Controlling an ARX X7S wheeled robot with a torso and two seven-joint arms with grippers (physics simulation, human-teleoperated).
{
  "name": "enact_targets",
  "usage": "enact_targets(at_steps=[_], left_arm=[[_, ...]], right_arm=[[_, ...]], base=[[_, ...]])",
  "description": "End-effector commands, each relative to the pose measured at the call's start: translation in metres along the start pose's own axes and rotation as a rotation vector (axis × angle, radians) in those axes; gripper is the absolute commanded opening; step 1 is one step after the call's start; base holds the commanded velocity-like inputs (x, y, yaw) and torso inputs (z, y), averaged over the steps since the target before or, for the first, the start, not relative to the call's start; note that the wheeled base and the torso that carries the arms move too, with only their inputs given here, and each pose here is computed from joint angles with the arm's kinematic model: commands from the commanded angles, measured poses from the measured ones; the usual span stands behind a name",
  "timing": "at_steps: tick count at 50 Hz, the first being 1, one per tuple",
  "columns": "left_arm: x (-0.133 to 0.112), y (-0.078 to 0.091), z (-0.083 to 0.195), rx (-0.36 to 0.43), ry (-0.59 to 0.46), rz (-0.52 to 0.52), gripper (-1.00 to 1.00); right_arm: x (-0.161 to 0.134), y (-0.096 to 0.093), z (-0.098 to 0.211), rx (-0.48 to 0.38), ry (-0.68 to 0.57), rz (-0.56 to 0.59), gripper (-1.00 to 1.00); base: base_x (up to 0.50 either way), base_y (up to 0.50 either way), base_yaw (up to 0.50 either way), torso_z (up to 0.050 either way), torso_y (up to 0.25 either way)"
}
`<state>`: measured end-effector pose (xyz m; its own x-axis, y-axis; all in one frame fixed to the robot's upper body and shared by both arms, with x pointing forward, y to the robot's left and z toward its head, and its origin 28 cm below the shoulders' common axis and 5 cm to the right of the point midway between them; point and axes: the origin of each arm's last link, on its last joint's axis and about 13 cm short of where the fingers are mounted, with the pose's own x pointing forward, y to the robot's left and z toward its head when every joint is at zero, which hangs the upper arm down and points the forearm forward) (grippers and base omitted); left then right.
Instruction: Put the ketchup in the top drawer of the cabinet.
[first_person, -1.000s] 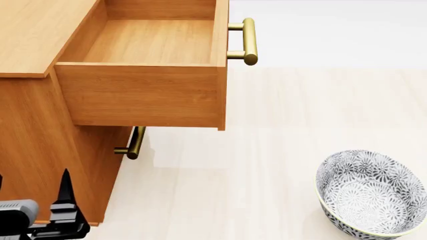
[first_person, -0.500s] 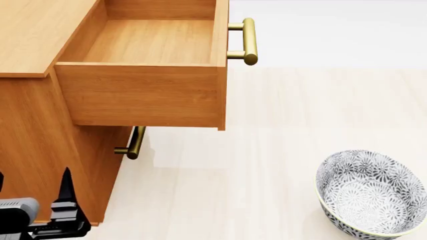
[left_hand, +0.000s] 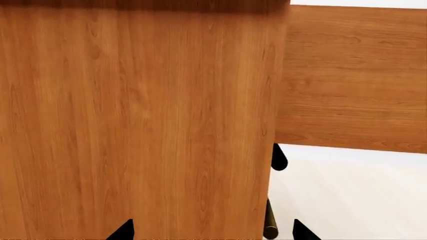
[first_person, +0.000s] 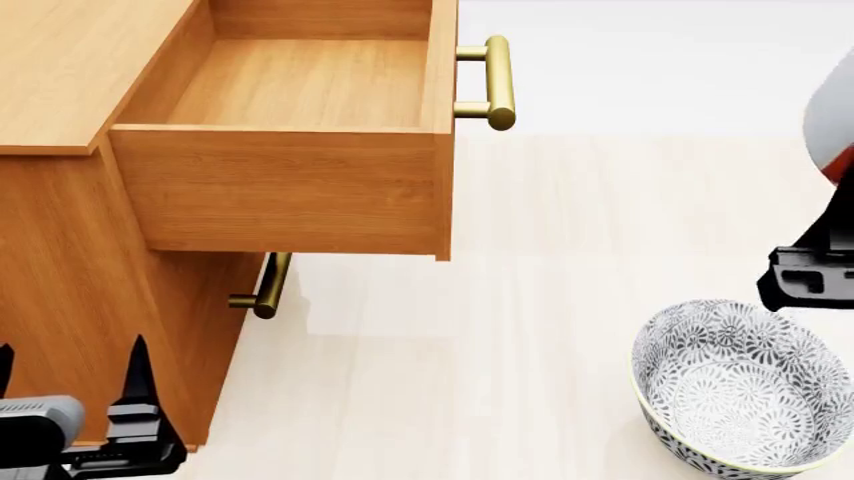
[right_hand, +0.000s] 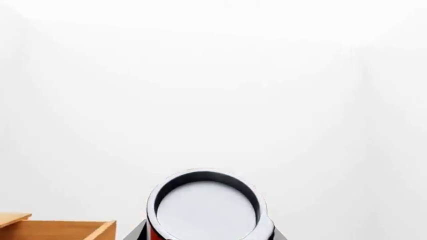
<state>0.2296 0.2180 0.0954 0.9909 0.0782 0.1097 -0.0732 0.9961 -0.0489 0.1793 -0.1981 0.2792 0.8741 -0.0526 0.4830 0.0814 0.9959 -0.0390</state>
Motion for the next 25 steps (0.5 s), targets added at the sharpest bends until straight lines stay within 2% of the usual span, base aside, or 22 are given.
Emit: enact_targets(at_steps=[1,9,25], left_arm=[[0.0,-0.001,-0.002,-0.004,0.002,0.0,1.0],[0.001,-0.001,-0.001,-0.007,0.003,0.002,1.0],[0.001,-0.002,-0.003,-0.011,0.003,-0.001,1.0]], right_arm=[[0.024,0.006,0.012,-0.045,-0.035,0.028,-1.0],[0.048,0.017,0.02,-0.032,-0.072,0.073,-1.0],[0.09,0.04,0.012,-0.027,-0.07,0.135,-1.0]], base=[[0.0,0.0,0.0,0.0,0.0],[0.0,0.0,0.0,0.0,0.0],[0.0,0.0,0.0,0.0,0.0]])
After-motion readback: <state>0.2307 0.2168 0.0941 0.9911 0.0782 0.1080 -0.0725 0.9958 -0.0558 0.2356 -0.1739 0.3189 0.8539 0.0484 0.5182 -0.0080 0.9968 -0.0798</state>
